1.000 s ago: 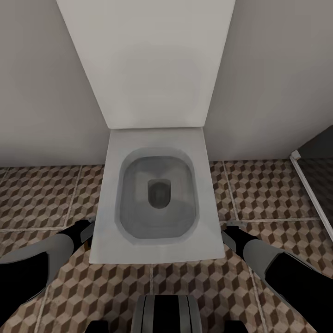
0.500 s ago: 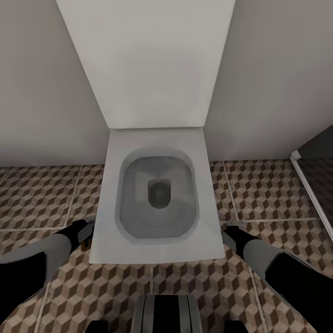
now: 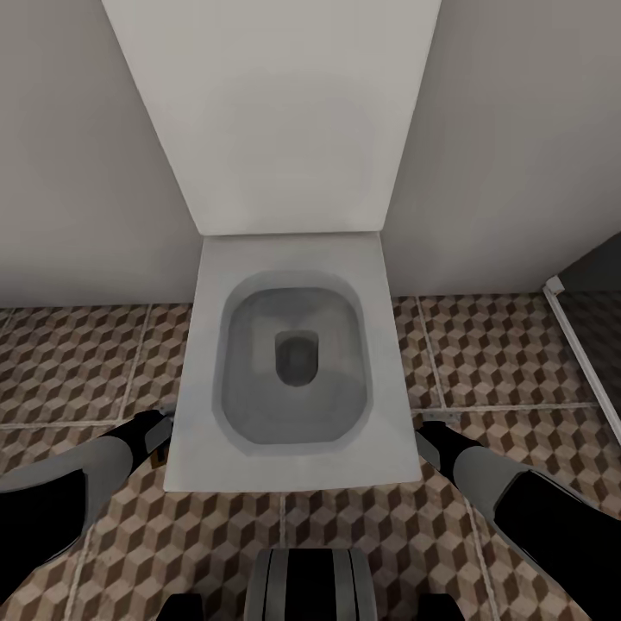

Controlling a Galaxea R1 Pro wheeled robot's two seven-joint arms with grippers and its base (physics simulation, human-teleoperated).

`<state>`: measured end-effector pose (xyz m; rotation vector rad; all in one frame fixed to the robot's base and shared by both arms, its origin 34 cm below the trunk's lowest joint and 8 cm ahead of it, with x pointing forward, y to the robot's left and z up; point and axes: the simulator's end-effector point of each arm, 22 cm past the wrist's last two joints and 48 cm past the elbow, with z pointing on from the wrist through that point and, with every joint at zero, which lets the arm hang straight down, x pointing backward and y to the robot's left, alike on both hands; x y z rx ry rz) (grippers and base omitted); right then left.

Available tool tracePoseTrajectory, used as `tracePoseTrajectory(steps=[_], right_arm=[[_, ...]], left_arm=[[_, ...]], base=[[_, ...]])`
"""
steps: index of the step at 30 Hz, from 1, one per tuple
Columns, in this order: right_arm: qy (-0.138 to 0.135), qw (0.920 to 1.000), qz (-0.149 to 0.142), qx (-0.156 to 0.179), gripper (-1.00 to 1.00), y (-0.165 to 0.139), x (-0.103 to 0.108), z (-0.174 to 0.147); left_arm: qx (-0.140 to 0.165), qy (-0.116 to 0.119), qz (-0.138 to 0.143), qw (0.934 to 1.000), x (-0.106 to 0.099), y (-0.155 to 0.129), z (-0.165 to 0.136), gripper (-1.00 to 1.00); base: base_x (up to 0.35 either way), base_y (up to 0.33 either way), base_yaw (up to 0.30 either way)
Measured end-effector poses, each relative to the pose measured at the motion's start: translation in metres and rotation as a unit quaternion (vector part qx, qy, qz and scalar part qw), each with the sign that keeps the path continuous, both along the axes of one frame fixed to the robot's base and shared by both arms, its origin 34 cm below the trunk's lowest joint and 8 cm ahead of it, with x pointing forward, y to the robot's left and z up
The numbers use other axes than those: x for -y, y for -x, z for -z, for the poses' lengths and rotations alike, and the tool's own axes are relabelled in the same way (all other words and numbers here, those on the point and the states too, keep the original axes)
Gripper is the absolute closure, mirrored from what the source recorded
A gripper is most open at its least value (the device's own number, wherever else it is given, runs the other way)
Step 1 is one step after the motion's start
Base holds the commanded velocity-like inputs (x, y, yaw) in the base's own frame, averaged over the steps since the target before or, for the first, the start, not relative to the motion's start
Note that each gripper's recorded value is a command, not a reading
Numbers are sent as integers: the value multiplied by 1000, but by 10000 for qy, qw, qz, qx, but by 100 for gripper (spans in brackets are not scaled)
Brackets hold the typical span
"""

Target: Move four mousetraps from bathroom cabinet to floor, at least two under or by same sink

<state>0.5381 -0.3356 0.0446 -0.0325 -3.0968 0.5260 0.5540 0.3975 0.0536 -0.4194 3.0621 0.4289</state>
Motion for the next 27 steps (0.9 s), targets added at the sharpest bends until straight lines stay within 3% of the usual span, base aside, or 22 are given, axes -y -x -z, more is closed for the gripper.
tracePoseTrajectory(steps=[15,27], right_arm=[[0,10000,0,-1,-100,0,0,0],[21,10000,7,-83,-100,8,3,7]], left_arm=[[135,-51,1,9999,-4,-6,-1,100],[14,-263,-33,9996,-18,4,4,100]], base=[[0,0,0],[0,0,0]])
